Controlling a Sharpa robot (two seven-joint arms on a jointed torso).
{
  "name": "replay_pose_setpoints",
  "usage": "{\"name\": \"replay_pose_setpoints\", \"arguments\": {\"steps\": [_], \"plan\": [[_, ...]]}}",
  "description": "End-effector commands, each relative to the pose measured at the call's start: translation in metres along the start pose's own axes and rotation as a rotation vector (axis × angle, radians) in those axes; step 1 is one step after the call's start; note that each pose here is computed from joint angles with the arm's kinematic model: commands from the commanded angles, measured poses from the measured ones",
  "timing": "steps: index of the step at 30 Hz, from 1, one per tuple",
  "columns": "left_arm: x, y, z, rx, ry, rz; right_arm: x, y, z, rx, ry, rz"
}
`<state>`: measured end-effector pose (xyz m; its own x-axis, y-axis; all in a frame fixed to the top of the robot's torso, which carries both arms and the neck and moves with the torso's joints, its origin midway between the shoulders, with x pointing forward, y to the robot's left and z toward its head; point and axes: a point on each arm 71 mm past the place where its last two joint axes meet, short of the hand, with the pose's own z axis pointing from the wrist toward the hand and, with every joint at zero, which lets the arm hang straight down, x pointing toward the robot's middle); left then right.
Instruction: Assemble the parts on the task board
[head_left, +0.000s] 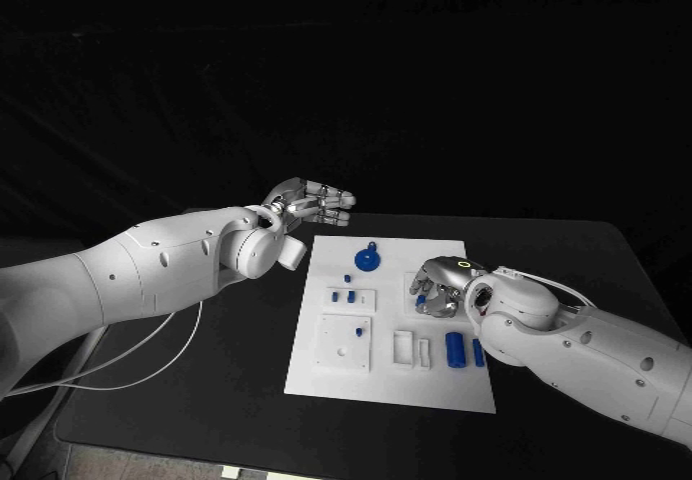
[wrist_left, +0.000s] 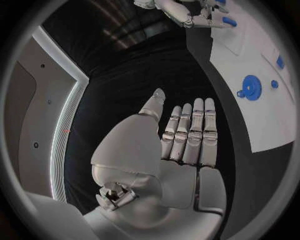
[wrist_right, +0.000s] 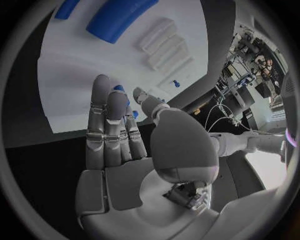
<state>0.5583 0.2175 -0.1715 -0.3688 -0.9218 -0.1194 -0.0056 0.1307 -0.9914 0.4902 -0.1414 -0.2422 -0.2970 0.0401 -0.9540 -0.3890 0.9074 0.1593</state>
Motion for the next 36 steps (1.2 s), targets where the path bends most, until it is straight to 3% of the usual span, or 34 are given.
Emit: {"name": "replay_pose_setpoints", "arguments": {"steps": [1,36], "plan": [[0.0007,-0.0009,0.0004,0.008,0.01,-0.01,-0.001,0.002,0.0,-0.002,-0.024,-0.018],[-0.0012,0.0004,0.0003,-0.006,0.004,-0.008,0.011,0.008,0.003,0.012,-0.021,-0.077]]}}
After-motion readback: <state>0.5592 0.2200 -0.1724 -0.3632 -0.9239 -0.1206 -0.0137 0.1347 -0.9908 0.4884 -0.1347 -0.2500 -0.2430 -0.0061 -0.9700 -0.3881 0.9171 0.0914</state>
